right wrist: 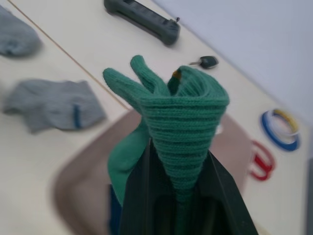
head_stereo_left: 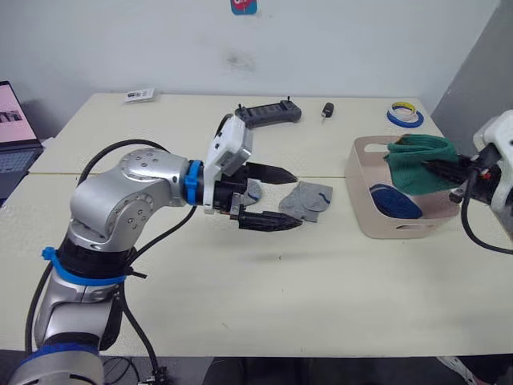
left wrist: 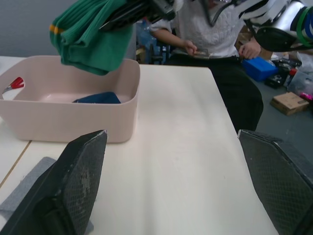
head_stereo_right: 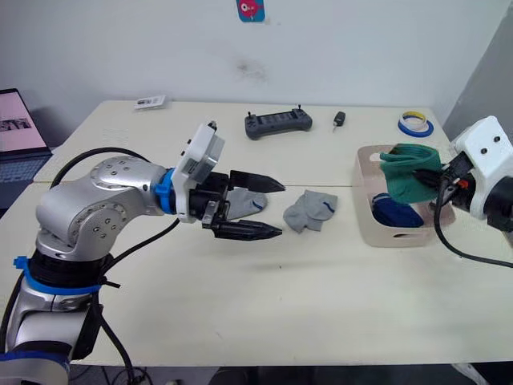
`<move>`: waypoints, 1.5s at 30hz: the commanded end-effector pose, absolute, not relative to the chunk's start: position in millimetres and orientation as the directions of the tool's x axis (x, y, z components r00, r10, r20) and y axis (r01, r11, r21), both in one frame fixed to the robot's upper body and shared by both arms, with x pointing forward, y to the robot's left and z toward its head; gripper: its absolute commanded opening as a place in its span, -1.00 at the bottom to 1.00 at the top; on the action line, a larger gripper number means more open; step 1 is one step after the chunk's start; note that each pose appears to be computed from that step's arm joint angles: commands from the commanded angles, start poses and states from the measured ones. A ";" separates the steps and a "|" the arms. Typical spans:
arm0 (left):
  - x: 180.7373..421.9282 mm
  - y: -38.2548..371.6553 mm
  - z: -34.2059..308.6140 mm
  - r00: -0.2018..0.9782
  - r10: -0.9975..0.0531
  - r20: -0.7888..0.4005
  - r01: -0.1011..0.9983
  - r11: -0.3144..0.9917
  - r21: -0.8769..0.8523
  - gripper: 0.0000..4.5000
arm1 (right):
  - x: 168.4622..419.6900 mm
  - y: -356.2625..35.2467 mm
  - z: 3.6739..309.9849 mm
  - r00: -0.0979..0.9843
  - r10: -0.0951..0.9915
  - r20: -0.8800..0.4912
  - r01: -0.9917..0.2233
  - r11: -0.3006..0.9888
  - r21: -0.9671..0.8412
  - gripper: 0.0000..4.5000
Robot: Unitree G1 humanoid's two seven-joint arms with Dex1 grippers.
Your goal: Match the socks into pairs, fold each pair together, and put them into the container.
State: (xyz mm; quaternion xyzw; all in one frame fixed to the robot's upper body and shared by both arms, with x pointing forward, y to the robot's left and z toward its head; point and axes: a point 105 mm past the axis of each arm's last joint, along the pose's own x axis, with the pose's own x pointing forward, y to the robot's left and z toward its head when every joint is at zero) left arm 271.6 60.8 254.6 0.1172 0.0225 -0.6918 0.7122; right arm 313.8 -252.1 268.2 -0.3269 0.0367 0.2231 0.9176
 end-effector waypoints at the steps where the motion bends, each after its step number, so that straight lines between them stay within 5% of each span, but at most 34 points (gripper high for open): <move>1: 269.9 60.0 264.3 0.058 -0.984 -0.170 0.984 0.027 0.178 0.98 | 334.1 -256.1 279.8 0.906 0.377 -0.193 -0.376 0.506 -0.776 -1.00; 7: 267.5 56.7 264.9 0.056 -0.985 -0.164 0.985 0.028 0.171 0.98 | 377.5 -259.7 240.4 0.880 0.341 -0.331 -0.394 0.133 -0.909 -1.00; 14: 266.6 58.1 262.5 0.070 -0.983 -0.170 0.984 0.041 0.171 0.98 | 380.9 -262.2 198.9 0.764 0.345 -0.546 -0.565 -0.054 -0.824 -1.00; 19: 267.8 59.1 259.3 0.081 -0.982 -0.172 0.984 0.052 0.169 0.98 | 375.9 -266.0 189.4 0.695 0.336 -0.636 -0.657 -0.063 -0.751 -1.00; 32: 271.9 59.3 256.2 0.098 -0.980 -0.171 0.983 0.068 0.173 1.00 | 366.4 -264.8 207.3 0.610 0.338 -0.717 -0.749 -0.050 -0.661 0.98; 39: 276.6 72.9 253.2 0.155 -0.970 -0.187 0.975 0.119 0.186 1.00 | 362.0 -278.9 239.7 0.671 0.272 -0.690 -0.698 -0.084 -0.711 0.98; 45: 293.5 132.5 236.6 0.438 -0.879 -0.190 0.885 0.384 0.263 1.00 | 349.0 -296.9 291.1 0.801 0.237 -0.550 -0.555 -0.054 -0.830 0.98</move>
